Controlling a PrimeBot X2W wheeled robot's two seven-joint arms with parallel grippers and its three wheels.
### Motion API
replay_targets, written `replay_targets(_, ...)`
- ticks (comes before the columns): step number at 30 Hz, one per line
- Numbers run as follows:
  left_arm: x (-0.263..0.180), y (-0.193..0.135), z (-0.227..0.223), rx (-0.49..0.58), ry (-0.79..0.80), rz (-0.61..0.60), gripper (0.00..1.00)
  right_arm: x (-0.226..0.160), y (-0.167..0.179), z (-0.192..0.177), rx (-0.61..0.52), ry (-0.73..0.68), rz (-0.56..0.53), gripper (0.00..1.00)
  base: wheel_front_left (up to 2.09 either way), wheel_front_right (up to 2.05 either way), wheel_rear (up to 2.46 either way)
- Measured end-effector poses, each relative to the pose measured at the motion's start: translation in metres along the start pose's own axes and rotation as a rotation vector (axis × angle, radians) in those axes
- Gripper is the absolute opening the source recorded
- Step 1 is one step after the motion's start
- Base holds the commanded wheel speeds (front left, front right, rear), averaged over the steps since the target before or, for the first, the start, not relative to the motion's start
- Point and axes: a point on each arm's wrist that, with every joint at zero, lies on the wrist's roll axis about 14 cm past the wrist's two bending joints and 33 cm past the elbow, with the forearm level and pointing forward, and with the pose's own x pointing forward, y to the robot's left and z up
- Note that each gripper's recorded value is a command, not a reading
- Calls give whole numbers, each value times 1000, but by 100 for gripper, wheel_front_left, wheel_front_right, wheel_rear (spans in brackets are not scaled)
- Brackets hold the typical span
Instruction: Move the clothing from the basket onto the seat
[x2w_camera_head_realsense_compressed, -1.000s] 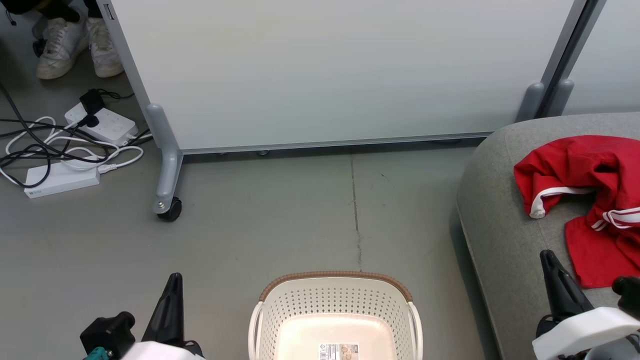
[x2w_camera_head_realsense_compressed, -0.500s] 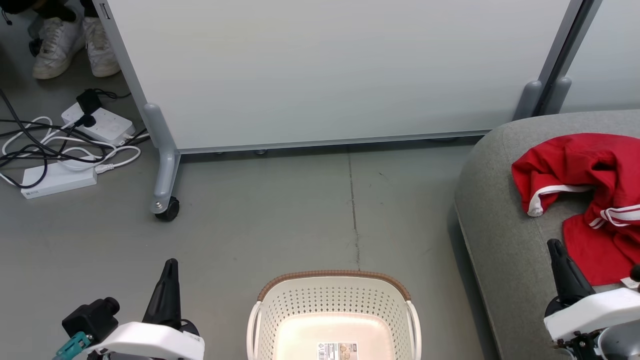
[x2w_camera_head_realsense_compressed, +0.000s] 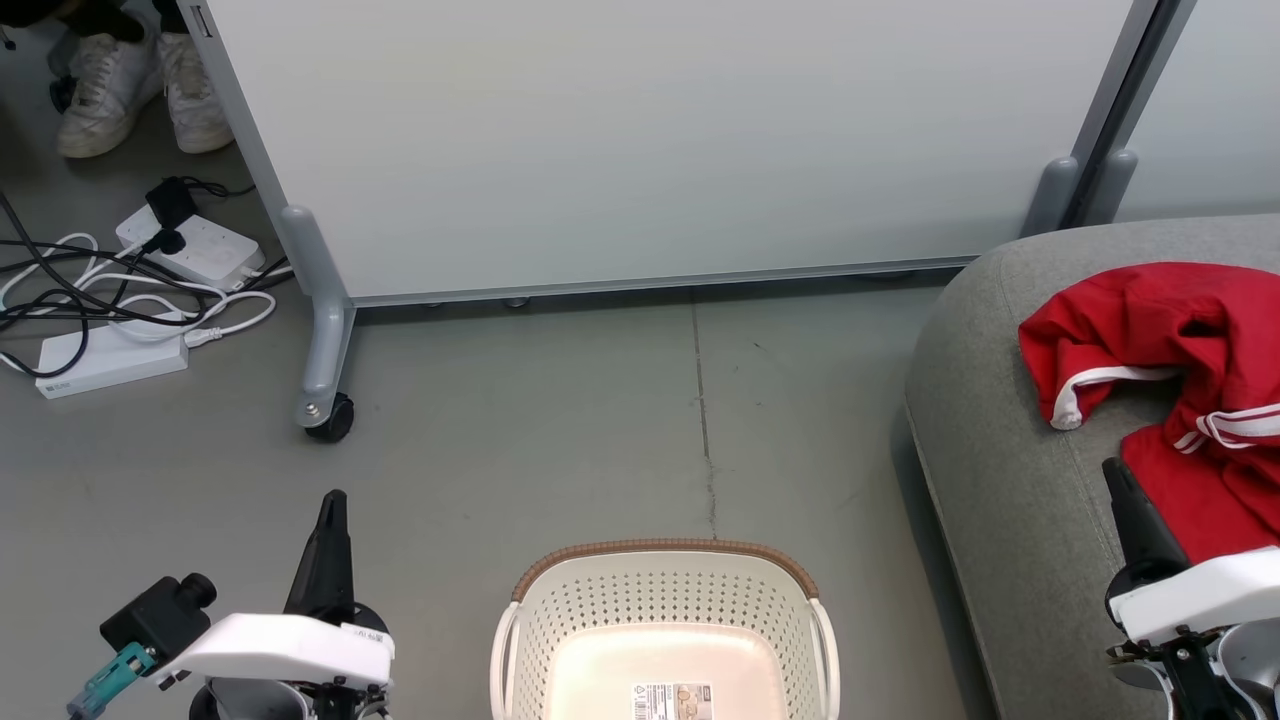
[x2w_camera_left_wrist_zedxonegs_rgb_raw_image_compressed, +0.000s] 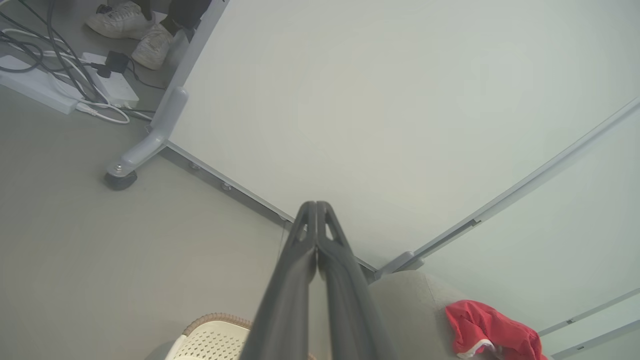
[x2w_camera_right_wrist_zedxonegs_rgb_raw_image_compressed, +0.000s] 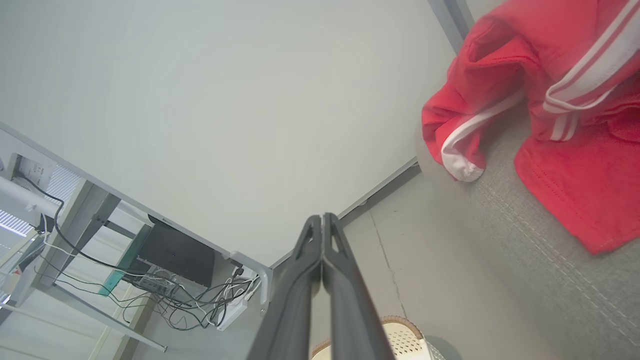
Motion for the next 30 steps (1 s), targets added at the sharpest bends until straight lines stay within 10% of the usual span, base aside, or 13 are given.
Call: replay_targets(30,22,-14,6,-334,-7,-24,0,17,-4,13,333,-11,18,0,0,0,0)
